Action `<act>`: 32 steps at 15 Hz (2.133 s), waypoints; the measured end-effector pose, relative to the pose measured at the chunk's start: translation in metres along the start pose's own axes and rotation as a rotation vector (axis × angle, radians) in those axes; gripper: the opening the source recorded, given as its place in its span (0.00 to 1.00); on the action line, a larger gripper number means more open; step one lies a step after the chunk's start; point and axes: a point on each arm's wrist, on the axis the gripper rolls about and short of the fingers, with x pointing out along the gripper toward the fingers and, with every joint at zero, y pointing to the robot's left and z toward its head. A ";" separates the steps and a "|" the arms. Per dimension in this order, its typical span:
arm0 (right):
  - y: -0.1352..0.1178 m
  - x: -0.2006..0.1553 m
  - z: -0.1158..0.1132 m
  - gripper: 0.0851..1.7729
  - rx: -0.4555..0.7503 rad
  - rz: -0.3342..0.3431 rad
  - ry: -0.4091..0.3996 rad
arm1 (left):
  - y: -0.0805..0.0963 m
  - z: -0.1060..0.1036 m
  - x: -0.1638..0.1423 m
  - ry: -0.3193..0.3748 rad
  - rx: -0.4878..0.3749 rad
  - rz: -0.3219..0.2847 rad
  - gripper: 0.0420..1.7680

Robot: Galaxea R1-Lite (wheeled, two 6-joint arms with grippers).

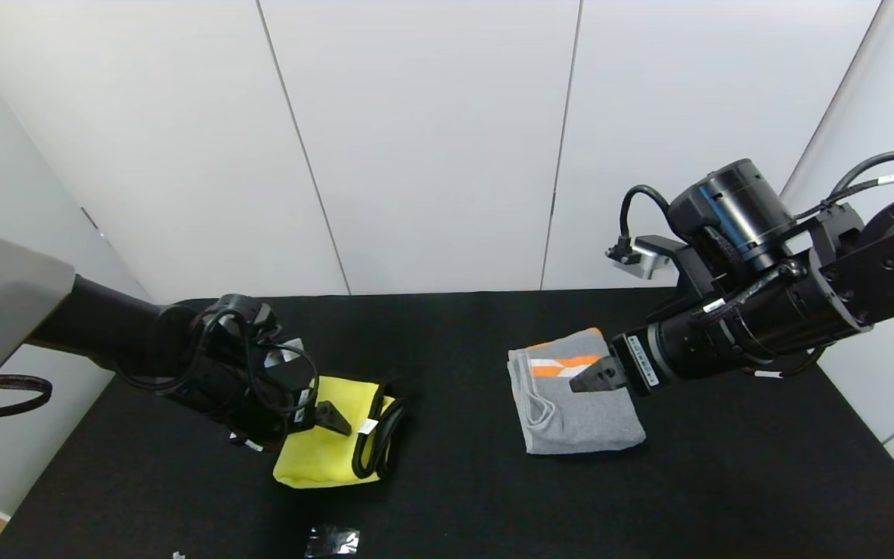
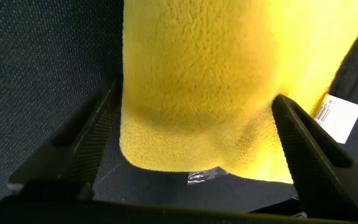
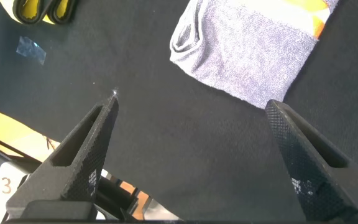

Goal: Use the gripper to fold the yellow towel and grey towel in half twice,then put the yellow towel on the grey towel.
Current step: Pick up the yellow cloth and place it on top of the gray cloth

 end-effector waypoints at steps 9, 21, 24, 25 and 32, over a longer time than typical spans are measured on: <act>0.001 0.001 0.000 0.96 -0.001 0.011 0.003 | 0.002 0.000 0.002 0.005 -0.006 0.003 0.77; -0.002 -0.001 0.001 0.96 0.006 0.022 -0.001 | -0.004 0.004 -0.009 -0.031 0.010 -0.008 0.09; -0.006 -0.006 0.002 0.96 0.016 0.040 -0.012 | -0.008 0.005 -0.018 -0.045 0.014 -0.049 0.09; -0.007 -0.008 0.003 0.96 0.020 0.055 -0.015 | -0.011 0.005 -0.023 -0.054 0.018 -0.068 0.09; -0.033 -0.026 0.010 0.96 0.076 0.020 -0.072 | -0.042 0.012 -0.058 -0.150 0.042 -0.152 0.09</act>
